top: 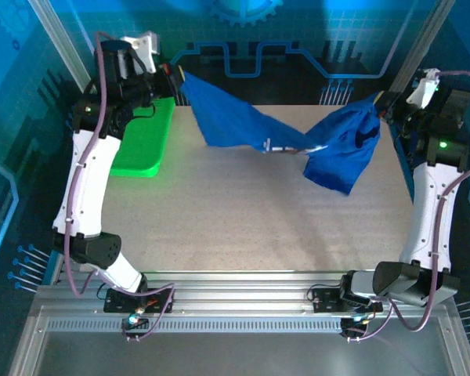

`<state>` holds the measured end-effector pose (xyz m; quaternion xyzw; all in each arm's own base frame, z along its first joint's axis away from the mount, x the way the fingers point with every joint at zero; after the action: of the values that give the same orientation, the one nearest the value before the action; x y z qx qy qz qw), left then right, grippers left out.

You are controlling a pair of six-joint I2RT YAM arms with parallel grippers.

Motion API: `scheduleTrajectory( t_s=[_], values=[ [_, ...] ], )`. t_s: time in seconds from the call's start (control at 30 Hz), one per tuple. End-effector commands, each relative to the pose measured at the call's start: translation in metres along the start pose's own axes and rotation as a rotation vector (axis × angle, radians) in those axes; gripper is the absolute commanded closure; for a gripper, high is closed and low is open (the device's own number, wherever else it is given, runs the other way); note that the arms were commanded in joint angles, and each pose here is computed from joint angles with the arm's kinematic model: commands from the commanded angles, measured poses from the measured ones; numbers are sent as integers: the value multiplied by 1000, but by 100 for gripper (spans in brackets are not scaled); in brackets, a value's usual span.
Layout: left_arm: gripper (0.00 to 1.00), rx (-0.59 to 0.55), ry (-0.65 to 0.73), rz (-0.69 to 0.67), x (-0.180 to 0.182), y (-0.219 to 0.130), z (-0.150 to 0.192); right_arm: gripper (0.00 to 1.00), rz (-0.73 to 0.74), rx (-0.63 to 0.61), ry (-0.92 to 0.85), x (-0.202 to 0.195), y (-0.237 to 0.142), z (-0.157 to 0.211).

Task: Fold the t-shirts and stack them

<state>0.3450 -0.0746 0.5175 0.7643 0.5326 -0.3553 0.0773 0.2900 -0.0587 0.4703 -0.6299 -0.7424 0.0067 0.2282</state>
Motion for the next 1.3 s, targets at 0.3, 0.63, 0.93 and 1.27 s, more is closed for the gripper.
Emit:
scheduleTrajectory(
  t_s=[0.3, 0.63, 0.93, 1.27],
  values=[
    [100, -140, 67, -16, 16, -17, -26, 100, -46, 22, 33, -3, -7, -11],
    [100, -104, 57, 94, 26, 52, -46, 100, -158, 59, 124, -41, 101, -49],
    [100, -215, 167, 188, 6, 25, -76, 100, -198, -89, 41, -36, 95, -102],
    [100, -46, 98, 140, 47, 1, 22, 99, -95, 143, 28, -39, 70, 12]
  ],
)
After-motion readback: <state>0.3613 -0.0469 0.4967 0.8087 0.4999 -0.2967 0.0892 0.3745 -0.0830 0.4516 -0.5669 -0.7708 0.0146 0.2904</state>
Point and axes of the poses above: each hand's point on the last joint's axis, 136 mm out from that joint toward the fingers, its own y axis out along the fingers, its own x axis along the line the jaws close on, z = x × y, the point moved 10 cm from there along -y, back along the fingers, and after that the axes turned 13 degrees about -y, right-handed, at the moved point
